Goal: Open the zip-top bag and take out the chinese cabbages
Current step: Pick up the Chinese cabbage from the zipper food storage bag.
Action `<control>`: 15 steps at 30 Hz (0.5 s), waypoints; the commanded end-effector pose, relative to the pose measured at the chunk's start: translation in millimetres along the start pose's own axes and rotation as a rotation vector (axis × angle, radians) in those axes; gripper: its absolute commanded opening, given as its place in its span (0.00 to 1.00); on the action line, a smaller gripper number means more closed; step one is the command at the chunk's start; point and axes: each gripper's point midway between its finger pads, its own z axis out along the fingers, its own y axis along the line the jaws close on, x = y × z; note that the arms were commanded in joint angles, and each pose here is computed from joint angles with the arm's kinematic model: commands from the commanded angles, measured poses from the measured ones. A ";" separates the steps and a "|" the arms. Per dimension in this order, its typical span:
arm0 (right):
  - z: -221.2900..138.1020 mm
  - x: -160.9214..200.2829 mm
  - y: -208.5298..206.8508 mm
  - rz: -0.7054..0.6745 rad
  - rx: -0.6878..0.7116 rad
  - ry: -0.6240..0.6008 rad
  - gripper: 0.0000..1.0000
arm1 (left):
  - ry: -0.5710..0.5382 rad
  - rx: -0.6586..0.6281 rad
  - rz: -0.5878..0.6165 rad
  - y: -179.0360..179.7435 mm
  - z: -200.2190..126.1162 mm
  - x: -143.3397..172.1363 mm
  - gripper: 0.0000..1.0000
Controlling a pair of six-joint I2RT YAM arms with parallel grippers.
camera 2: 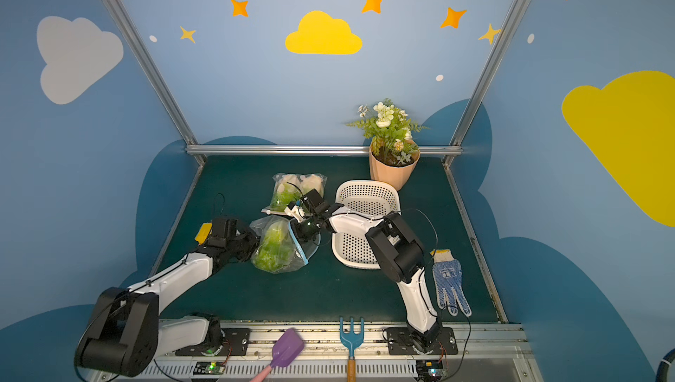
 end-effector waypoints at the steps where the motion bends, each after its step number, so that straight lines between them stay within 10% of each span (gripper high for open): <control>1: -19.3 0.8 15.6 -0.057 -0.007 -0.027 0.00 | -0.105 -0.076 0.029 5.9 -14.5 -19.1 0.04; 15: -59.6 17.9 27.0 -0.066 -0.060 -0.060 0.00 | -0.301 -0.290 0.016 55.1 -32.6 -78.3 0.04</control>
